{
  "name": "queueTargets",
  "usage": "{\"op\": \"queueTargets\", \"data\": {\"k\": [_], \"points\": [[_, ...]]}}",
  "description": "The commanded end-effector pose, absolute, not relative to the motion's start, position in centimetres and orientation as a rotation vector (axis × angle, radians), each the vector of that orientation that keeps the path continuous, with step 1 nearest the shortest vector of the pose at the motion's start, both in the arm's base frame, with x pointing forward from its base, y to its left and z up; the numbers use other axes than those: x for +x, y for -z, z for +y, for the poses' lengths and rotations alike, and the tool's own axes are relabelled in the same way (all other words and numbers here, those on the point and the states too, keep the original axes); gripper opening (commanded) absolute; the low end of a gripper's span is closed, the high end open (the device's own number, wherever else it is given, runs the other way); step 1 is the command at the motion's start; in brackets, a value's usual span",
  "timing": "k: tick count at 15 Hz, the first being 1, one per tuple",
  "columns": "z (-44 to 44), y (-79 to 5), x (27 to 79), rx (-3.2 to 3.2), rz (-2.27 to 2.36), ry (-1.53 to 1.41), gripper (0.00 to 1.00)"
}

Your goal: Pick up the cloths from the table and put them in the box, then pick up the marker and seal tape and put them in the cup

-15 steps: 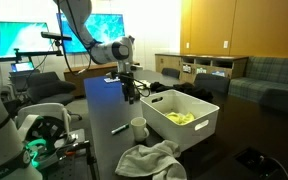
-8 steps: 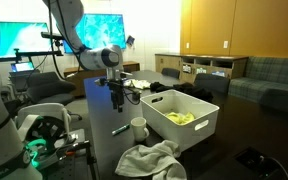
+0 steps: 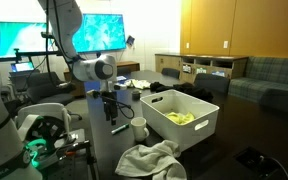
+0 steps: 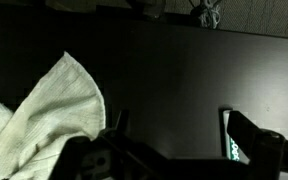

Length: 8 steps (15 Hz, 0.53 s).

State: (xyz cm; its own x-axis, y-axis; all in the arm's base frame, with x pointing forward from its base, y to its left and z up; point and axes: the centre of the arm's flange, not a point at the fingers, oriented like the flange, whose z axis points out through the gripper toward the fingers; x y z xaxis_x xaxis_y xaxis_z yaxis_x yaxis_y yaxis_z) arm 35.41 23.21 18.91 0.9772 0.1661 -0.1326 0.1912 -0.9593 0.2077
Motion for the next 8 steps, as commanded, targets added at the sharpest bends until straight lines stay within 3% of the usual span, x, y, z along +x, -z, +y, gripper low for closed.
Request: {"op": "queueTargets", "data": {"k": [1,8], "points": [[24.2,-16.7,34.1,2.97,0.326,0.102,1.0],[27.3,-13.1,33.6,3.099,0.395,0.016,1.0]]}}
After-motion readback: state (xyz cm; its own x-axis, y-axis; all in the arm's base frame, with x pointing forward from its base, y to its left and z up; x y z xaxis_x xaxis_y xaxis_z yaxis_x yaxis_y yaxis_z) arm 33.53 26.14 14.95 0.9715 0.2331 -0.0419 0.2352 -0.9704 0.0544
